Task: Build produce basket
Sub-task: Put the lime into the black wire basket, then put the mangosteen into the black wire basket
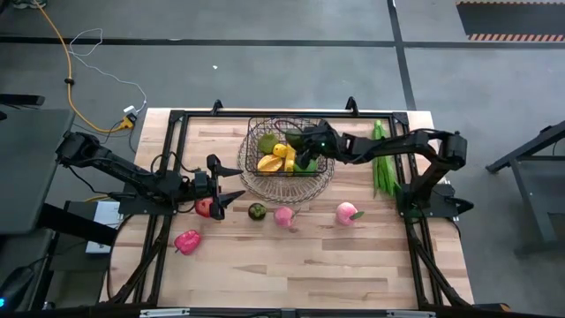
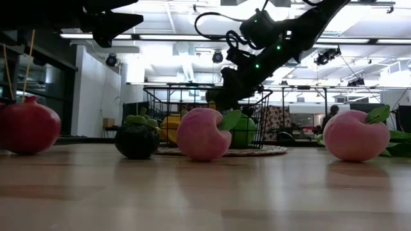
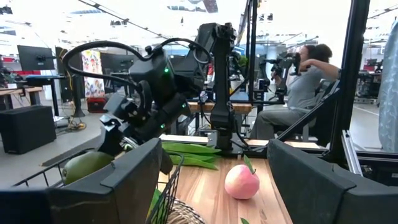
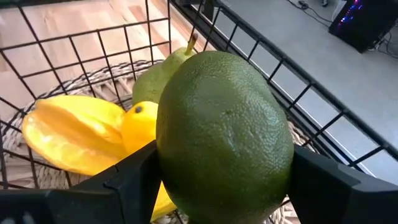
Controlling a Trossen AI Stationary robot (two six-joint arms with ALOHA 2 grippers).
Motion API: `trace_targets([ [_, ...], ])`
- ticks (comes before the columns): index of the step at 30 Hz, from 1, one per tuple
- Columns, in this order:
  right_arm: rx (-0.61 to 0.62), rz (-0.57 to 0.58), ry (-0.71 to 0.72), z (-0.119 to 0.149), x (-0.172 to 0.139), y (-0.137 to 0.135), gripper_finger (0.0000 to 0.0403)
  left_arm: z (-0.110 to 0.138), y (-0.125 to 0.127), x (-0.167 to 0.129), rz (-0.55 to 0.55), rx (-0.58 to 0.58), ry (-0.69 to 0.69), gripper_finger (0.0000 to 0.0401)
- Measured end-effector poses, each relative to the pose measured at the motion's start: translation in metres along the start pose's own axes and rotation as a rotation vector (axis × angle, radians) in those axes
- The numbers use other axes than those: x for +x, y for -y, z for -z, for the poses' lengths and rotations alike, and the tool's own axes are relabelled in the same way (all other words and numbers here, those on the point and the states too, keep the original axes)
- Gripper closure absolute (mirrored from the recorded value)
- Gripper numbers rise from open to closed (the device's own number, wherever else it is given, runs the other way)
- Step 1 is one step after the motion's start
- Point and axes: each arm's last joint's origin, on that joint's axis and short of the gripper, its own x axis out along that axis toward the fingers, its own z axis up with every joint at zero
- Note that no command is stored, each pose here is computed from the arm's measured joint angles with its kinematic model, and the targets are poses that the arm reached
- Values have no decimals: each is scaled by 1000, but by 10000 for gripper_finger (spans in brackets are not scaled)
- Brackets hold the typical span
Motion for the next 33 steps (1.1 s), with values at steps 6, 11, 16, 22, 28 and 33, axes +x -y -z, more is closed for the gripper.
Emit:
trace_targets([
  [6,11,2,9,-1,0,1,116,0,0,0,0,0,0,121],
  [11,13,-49,9,-1,0,-1,85,0,0,0,0,0,0,121],
  [16,-6,-35,13,-2,-1,0,22,0,0,0,0,0,0,121],
  [22,-104,-84,30,-12,-30,0,10,1,0,0,1,30,-8,121],
  [28,-70,-235,166,16,-84,-12,10,2,0,0,-19,19,-16,121],
  [33,74,-373,427,54,-122,-20,10,1,0,0,-19,5,-14,121],
])
